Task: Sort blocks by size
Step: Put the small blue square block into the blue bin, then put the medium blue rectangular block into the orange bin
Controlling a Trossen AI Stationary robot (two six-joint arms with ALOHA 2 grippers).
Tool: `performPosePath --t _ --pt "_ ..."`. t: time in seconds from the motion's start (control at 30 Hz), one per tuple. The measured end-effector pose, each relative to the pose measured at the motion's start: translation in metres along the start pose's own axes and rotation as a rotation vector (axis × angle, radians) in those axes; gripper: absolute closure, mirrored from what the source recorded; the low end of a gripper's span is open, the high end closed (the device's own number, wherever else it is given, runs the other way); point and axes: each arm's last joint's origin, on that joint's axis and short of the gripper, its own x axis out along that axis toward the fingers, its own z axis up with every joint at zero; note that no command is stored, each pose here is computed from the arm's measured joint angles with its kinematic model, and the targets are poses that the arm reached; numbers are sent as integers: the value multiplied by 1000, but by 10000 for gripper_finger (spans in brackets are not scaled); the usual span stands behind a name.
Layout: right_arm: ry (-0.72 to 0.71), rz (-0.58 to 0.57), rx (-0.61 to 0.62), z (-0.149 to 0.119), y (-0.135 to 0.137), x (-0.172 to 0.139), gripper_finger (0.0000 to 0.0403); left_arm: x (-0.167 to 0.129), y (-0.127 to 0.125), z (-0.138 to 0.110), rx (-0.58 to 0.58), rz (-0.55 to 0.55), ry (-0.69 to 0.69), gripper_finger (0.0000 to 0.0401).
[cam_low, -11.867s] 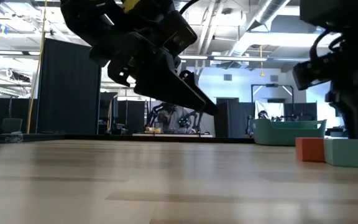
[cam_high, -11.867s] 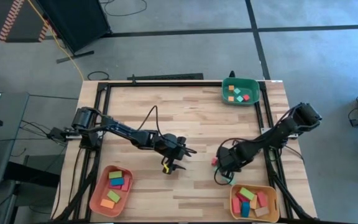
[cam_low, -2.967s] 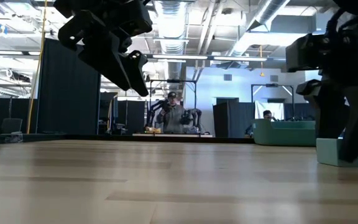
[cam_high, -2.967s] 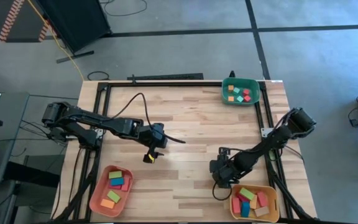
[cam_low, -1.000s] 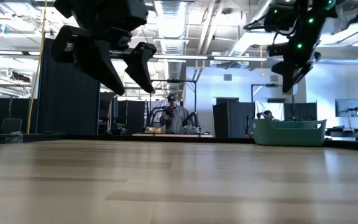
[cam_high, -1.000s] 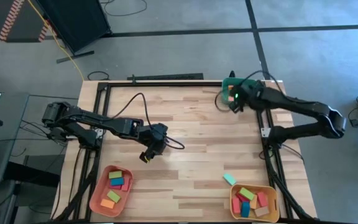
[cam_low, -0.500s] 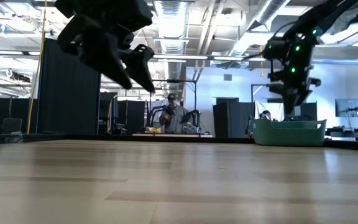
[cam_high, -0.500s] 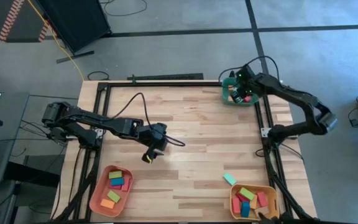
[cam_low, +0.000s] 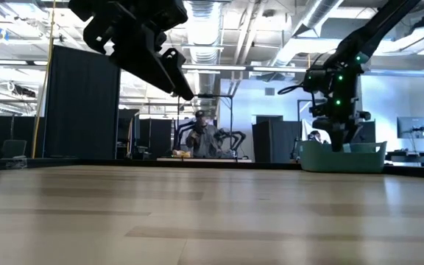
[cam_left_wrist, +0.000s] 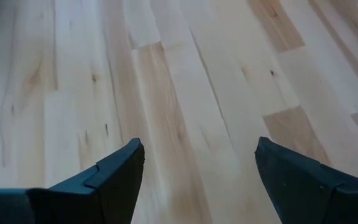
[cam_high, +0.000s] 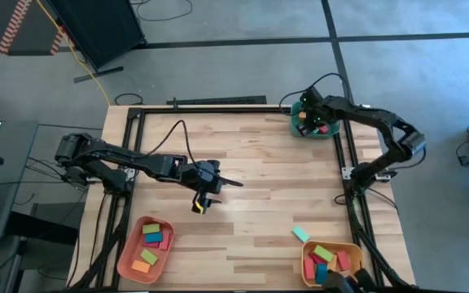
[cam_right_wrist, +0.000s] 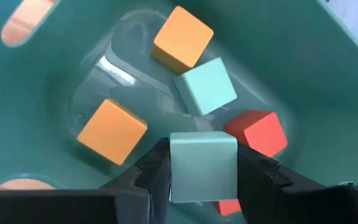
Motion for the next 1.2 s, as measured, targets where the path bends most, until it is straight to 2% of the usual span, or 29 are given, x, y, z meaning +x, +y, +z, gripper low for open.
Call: performPosePath --t 0.17,0.47,0.77,0.9,1.03,1.2 --pt "0 0 1 0 0 0 225 0 2 2 -1 36 -21 109" --pt "22 -1 -2 -2 0 0 221 0 2 3 -2 37 -24 109" --pt "14 -1 13 -2 -1 -3 156 0 2 3 -21 37 -26 109" --pt "-38 7 14 -4 -1 -19 139 0 2 3 -26 34 -23 109" --pt "-146 30 15 -8 1 -47 138 0 1 3 -21 18 -29 109" --pt "-225 87 18 -26 11 -86 137 1 -2 3 34 10 -28 109"
